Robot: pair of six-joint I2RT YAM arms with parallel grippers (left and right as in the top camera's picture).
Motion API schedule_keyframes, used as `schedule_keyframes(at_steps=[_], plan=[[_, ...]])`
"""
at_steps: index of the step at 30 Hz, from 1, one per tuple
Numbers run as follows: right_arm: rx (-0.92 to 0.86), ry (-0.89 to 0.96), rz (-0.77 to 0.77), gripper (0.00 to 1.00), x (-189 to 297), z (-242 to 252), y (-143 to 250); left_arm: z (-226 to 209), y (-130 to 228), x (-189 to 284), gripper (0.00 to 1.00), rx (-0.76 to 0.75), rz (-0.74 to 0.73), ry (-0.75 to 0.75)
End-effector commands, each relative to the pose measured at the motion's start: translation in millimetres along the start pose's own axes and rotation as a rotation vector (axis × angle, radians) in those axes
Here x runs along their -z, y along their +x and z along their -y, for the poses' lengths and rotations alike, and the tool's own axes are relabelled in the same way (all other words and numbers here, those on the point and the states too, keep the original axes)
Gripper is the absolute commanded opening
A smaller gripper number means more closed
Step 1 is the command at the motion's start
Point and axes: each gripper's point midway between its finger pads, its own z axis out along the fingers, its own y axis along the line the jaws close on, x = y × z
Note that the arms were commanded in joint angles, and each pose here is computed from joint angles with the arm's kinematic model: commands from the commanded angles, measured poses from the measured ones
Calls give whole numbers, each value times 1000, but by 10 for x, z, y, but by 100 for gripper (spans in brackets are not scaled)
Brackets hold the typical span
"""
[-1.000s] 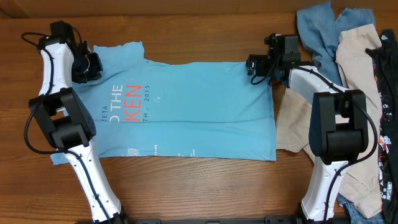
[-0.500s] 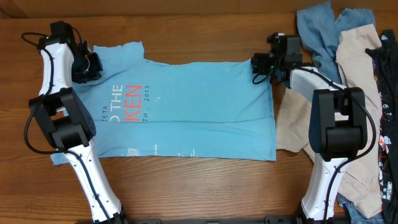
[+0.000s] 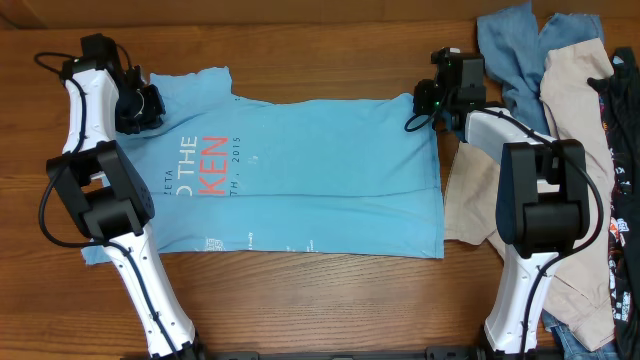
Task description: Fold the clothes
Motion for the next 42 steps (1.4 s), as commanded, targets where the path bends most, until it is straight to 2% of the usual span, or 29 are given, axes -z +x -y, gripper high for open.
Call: schedule_keyframes(at_steps=[1,3,5,9,12,16,18,19,24,33,42], plan=[[-7,9,-8,18,-40,38,29,-69,37,-115,5,22,-26,-7],[-9,12,-19,27,-39,49,56,-70,37,-115,5,22,-26,-7],[-11,29,-25,49,-37,81,72,-71,37,-115,5,22,-26,-8],[-11,43,-25,51,-36,106,72,-78,37,-115,5,22,-25,-11],[-11,43,-24,44,-36,104,72,-78,36,-115,5,22,-25,-11],[-11,43,-25,15,-36,104,74,-95,33,-112,5,26,-24,-11],[-11,43,-29,6,-36,105,82,-111,32,-109,5,28,-24,-11],[-12,44,-31,4,-36,107,88,-119,31,-108,5,29,-23,-12],[-20,51,-50,4,6,130,84,-192,8,1,4,45,-10,-9],[-47,75,-74,4,327,184,-204,-295,-34,484,4,75,40,-10],[-75,98,-202,4,641,133,-222,-229,51,892,4,74,52,-4]])
